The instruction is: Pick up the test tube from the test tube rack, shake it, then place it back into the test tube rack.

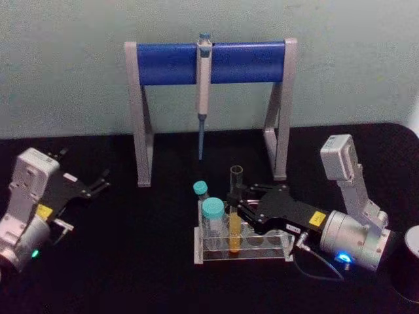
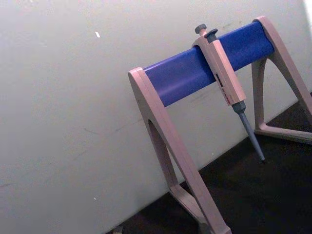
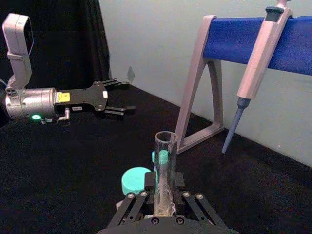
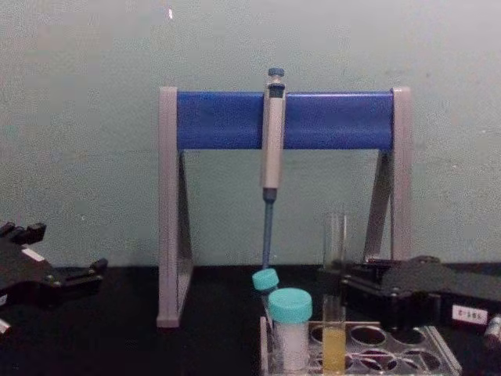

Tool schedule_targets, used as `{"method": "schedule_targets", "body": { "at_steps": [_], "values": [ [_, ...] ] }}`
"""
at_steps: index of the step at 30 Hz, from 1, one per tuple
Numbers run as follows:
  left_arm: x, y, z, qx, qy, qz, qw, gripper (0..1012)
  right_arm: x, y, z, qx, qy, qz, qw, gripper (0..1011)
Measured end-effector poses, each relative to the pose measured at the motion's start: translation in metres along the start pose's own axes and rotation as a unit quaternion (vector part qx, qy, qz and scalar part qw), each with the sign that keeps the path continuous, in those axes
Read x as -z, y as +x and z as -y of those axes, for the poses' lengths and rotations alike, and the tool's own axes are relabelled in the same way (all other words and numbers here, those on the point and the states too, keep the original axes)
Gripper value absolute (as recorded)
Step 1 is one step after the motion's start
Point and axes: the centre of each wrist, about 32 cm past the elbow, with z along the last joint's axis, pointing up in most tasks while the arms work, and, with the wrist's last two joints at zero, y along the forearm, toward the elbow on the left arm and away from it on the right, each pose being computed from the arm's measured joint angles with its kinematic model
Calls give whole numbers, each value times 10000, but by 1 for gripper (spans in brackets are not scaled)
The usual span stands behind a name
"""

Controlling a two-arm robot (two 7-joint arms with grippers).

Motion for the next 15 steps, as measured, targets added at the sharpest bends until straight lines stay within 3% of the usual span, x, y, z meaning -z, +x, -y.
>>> {"method": "schedule_targets", "body": {
  "at_steps": [7, 15],
  "values": [
    [0, 0, 0, 0, 1, 0, 10000, 1001, 2, 1, 3, -1, -16, -1, 10000, 397],
    [0, 0, 0, -1, 1, 0, 10000, 1001, 2, 1, 3, -5, -12, -5, 10000, 677]
  ]
}}
